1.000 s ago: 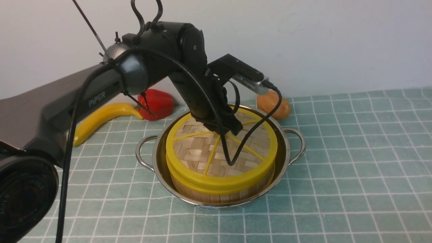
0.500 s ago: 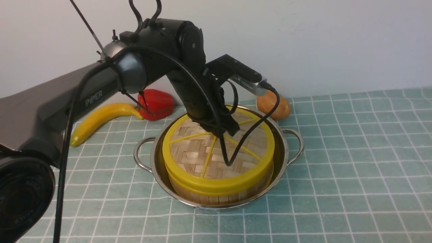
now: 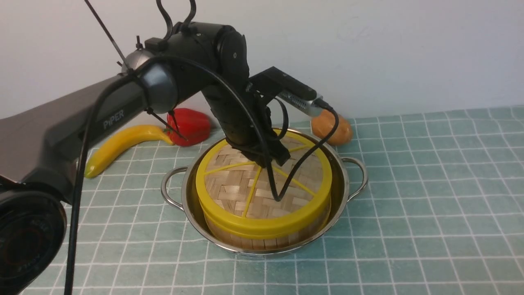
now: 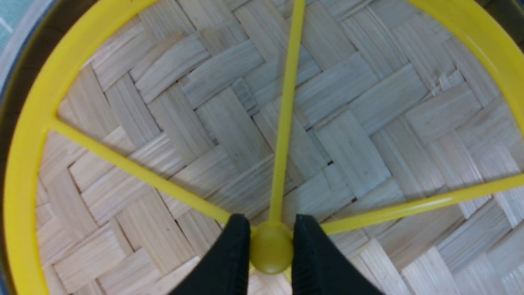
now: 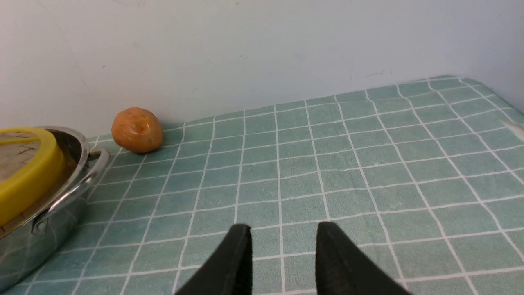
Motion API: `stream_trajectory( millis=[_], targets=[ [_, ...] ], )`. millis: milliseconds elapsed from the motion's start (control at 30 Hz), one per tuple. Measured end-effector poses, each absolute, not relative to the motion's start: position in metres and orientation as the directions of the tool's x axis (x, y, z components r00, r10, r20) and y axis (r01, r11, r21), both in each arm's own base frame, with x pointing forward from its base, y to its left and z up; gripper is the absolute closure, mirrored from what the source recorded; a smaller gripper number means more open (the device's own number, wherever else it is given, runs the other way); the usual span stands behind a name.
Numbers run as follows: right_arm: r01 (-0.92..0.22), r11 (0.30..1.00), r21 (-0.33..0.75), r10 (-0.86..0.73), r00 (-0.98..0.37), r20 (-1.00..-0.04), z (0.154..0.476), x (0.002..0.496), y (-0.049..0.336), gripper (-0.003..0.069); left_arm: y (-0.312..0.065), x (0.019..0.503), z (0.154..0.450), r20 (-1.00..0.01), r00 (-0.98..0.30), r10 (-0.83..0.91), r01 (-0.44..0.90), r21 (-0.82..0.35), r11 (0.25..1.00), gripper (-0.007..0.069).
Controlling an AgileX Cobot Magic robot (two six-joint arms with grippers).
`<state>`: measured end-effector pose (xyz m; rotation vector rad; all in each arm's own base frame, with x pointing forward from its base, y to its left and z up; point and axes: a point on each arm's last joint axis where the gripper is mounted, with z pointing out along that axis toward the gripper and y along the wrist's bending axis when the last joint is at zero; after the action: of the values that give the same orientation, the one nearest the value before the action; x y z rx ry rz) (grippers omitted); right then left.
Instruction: Place the steamer in the pot on the blue tablecloth, and put the lid on the steamer.
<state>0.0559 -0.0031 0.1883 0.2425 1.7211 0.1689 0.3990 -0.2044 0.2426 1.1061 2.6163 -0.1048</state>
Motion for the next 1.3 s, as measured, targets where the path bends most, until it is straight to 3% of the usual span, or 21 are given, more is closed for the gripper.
stream_trajectory(
  millis=[267, 567, 700, 833, 900, 967, 1067, 1133, 1300],
  targets=[
    [0.066, 0.966, 0.249, 0.256, -0.152, -0.955, 0.188, 0.056, -0.003, 0.0419, -0.204, 0.399, 0.243, -0.296, -0.666, 0.685, 0.707, 0.045, 0.706, 0.049],
    [0.066, 0.966, 0.249, 0.256, -0.152, -0.955, 0.188, 0.056, -0.003, 0.0419, -0.203, 0.396, 0.246, -0.295, -0.667, 0.684, 0.707, 0.041, 0.706, 0.0275],
    [0.066, 0.966, 0.249, 0.256, -0.152, -0.955, 0.188, 0.056, -0.003, 0.0419, -0.202, 0.394, 0.267, -0.363, -0.645, 0.673, 0.702, 0.066, 0.709, 0.0207],
    [0.066, 0.966, 0.249, 0.256, -0.152, -0.955, 0.188, 0.056, -0.003, 0.0419, -0.198, 0.386, 0.315, -0.468, -0.608, 0.642, 0.685, 0.1, 0.722, 0.0191],
    [0.066, 0.966, 0.249, 0.256, -0.152, -0.955, 0.188, 0.056, -0.003, 0.0419, -0.193, 0.378, 0.345, -0.523, -0.583, 0.621, 0.671, 0.12, 0.731, 0.0214],
    [0.066, 0.966, 0.249, 0.256, -0.152, -0.955, 0.188, 0.056, -0.003, 0.0419, -0.183, 0.36, 0.388, -0.6, -0.544, 0.587, 0.647, 0.146, 0.749, 0.0313],
    [0.066, 0.966, 0.249, 0.256, -0.152, -0.955, 0.188, 0.056, -0.003, 0.0419, -0.168, 0.332, 0.43, -0.667, -0.514, 0.539, 0.611, 0.155, 0.776, 0.0528],
    [0.066, 0.966, 0.249, 0.256, -0.152, -0.955, 0.188, 0.056, -0.003, 0.0419, -0.161, 0.317, 0.449, -0.705, -0.494, 0.508, 0.594, 0.153, 0.79, 0.0596],
    [0.066, 0.966, 0.249, 0.256, -0.152, -0.955, 0.188, 0.056, -0.003, 0.0419, -0.146, 0.289, 0.482, -0.772, -0.437, 0.462, 0.567, 0.162, 0.808, 0.0648]
  ],
)
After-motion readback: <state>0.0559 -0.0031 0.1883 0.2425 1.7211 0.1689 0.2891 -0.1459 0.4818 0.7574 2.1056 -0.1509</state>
